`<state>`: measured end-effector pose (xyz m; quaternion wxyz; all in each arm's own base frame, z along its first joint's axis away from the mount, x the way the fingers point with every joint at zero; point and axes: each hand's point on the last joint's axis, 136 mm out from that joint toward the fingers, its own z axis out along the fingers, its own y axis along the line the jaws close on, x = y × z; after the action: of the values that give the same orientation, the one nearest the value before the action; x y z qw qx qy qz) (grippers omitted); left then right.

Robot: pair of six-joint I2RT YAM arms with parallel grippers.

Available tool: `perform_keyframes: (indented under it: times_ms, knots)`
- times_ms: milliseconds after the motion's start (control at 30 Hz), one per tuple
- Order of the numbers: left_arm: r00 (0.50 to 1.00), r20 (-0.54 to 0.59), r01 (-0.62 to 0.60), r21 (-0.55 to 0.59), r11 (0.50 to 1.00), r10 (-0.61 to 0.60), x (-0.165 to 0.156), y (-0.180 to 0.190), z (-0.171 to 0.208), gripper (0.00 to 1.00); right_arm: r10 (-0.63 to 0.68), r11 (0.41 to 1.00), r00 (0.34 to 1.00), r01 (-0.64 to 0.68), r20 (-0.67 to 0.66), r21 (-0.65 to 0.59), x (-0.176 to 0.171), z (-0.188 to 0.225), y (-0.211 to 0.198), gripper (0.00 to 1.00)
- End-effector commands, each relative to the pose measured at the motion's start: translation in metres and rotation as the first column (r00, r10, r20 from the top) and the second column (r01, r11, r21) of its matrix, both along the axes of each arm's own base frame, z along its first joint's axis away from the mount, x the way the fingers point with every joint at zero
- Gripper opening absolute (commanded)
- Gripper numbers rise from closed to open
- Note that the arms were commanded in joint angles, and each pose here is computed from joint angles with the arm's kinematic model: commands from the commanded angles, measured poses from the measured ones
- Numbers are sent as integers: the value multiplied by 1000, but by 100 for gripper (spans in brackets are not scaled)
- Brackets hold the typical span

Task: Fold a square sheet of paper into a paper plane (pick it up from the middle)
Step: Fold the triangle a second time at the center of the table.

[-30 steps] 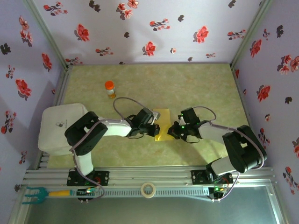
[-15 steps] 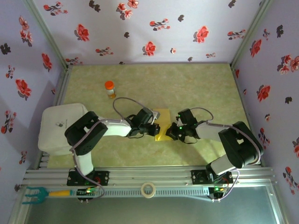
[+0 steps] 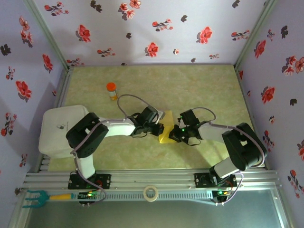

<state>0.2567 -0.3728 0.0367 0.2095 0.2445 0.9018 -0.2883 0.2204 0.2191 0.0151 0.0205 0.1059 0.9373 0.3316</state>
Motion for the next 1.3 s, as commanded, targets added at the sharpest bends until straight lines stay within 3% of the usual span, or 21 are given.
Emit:
perform_keyframes:
  times_ms: [0,400,700,967,1133,1267]
  knots:
    - [1000,10,-2,59,998,1,7,6,-9,3,-9,995,998,2,-65,-100,-13,-19,-18,3]
    - [1000,3,-20,97,995,20,10,12,-16,3,-7,996,998,1,-61,-94,-13,-17,-17,3]
    - [998,-61,-28,109,994,35,1,15,-30,3,0,996,999,-4,-46,-89,-9,-12,-15,4]
    - [974,-170,-142,61,988,150,-16,23,-36,1,-37,999,999,38,27,-37,4,15,-15,10]
    - [941,-209,-271,12,963,267,-17,24,-34,1,-107,991,993,104,41,83,7,28,-5,13]
    - [943,-196,-275,-4,962,269,-19,18,-32,1,-116,989,993,113,26,99,8,24,0,12]
